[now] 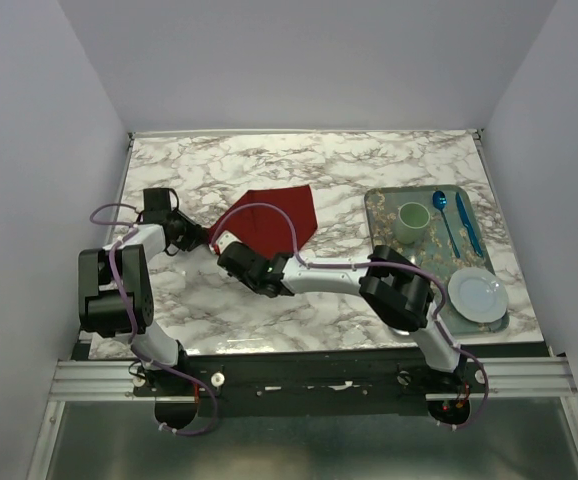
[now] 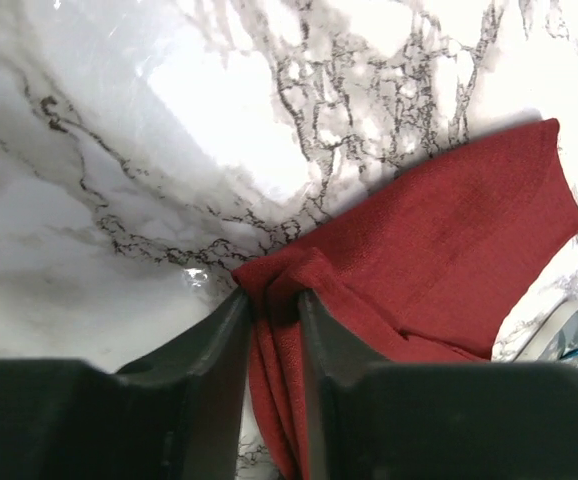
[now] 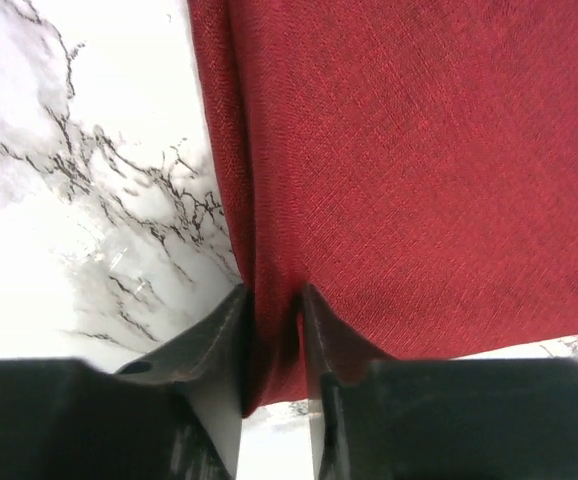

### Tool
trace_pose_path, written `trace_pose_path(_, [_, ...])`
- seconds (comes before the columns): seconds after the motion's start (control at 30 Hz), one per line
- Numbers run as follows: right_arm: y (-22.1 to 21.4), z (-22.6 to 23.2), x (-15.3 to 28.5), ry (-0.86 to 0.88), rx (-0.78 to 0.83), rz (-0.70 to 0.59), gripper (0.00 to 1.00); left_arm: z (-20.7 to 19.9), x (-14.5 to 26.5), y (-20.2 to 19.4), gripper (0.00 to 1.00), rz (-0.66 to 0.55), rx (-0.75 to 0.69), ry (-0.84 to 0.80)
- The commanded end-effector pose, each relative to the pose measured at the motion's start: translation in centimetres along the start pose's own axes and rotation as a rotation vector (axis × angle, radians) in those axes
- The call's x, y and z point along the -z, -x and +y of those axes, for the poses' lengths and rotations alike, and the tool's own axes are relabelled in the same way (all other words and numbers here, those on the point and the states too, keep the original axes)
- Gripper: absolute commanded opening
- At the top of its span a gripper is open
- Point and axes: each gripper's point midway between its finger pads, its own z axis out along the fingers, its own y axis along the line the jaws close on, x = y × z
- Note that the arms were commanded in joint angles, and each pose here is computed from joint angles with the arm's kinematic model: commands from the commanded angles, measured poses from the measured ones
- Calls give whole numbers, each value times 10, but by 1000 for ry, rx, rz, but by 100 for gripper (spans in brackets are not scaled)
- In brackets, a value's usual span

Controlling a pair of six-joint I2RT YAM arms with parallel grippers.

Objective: Fold the napkin, place the utensils inside, and roll it up
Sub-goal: Roll the napkin with the utensil

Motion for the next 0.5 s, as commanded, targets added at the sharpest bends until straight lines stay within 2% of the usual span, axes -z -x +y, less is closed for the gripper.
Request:
trace_pose_path(0.0, [-3, 4, 11, 53, 5, -1, 25, -10, 0, 18, 31, -58, -42, 16])
trace_pose_path(0.03, [-2, 5, 11, 79, -4, -1, 17, -12, 1, 20, 30, -61, -44, 15])
trace_pose_path(0.17, [3, 14, 16, 214, -63, -7, 1, -16, 0, 19, 17, -51, -63, 25])
trace_pose_path(0.47, [1, 9, 26, 571, -310, 2, 1, -26, -9, 14, 8, -7, -138, 93])
